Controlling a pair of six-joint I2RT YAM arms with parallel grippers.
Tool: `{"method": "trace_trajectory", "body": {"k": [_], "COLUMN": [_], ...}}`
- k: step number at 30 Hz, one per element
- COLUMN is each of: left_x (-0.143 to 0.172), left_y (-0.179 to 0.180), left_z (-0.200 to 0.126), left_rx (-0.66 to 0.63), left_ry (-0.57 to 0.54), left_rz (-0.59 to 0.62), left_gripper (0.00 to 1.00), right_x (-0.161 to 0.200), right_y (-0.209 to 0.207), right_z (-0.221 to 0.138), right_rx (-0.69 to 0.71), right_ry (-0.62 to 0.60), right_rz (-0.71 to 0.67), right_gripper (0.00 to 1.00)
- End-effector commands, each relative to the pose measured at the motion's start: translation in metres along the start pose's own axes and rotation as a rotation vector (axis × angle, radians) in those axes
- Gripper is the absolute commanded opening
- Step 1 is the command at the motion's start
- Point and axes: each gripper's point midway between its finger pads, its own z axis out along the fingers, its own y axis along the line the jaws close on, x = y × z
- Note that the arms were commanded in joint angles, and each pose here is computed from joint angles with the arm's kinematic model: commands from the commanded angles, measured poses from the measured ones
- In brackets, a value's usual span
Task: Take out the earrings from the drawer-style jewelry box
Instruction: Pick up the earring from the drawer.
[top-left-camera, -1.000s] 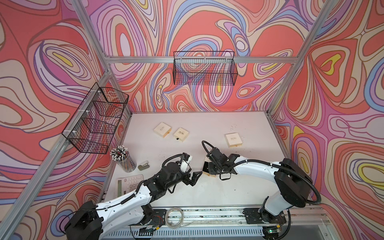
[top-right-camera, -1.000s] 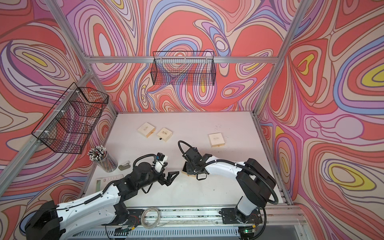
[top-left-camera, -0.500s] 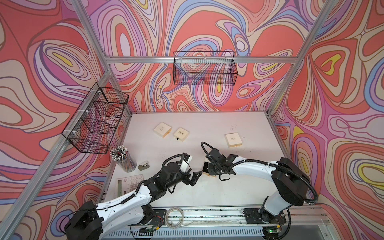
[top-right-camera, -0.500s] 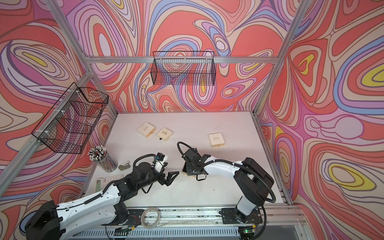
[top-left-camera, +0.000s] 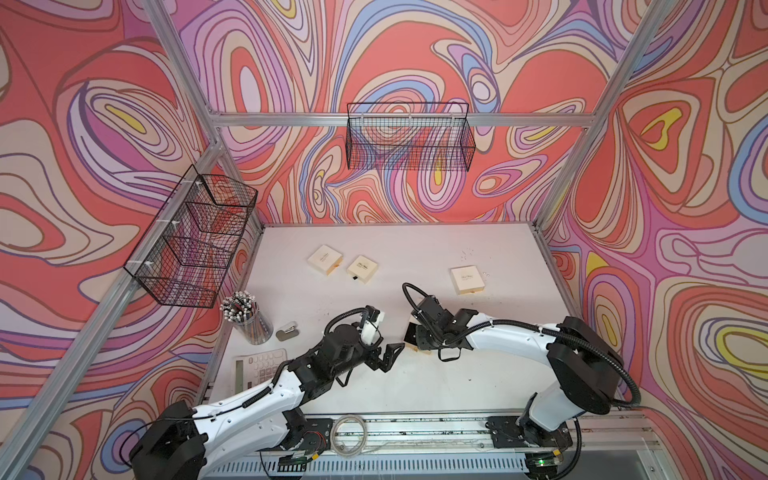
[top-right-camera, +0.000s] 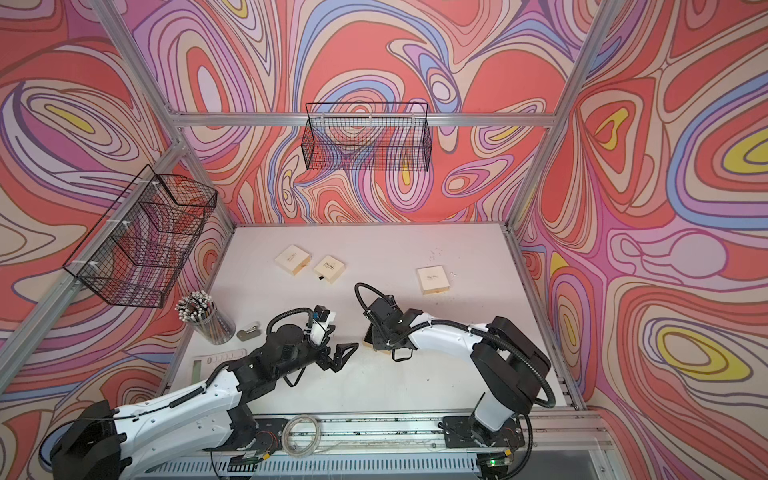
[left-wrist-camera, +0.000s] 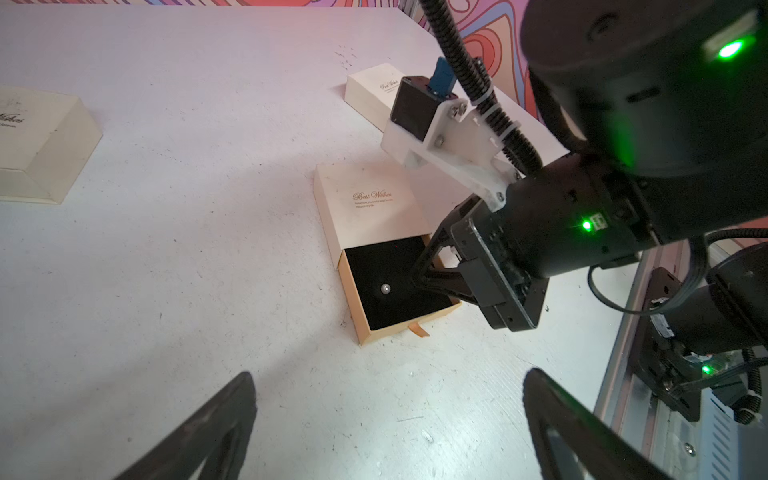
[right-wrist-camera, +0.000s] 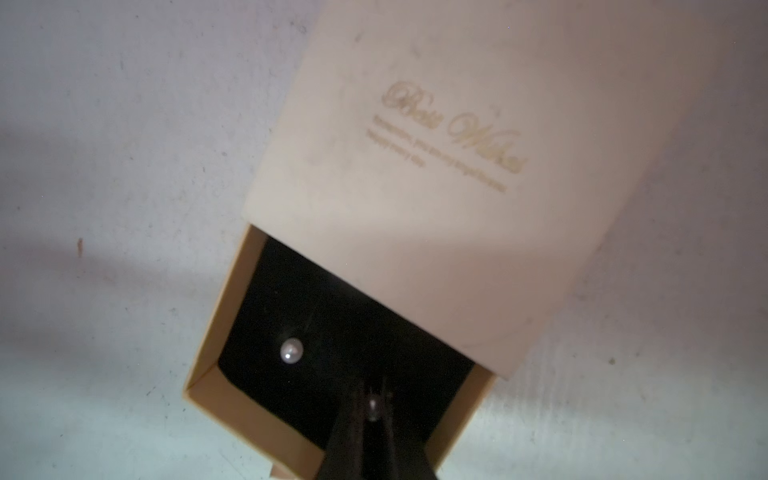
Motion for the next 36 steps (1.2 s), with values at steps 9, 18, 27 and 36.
{"method": "trace_trajectory", "body": {"k": [9, 18, 27, 36], "left_x": [-0.013, -0.013, -0.013, -0.012], "left_y": [-0.004, -0.005, -0.006, -0.011], "left_z": [0.000, 0.000, 0.000, 0.000], "left_rx": [0.010, 0.012, 0.016, 0.046], "left_ry": [-0.025, -0.025, -0.026, -0.024], "left_rz": [-0.002, 0.001, 0.000, 0.001], "left_gripper": [1.00, 1.00, 1.00, 1.00], "right_x": [-0.012, -0.031, -0.047, -0.093], "right_y": [0.007, 0.016, 0.009, -0.055], "right_z": [-0.017, -0.031, -0.044, -0.061], "right_rx": [-0.030, -0.046, -0.047, -0.027], "right_ry": [-0.057, -0.106, -0.158, -0.242], "right_rz": [0.026, 0.020, 0.048, 0.189], "right_gripper": [0.07, 0.06, 0.06, 0.05]}}
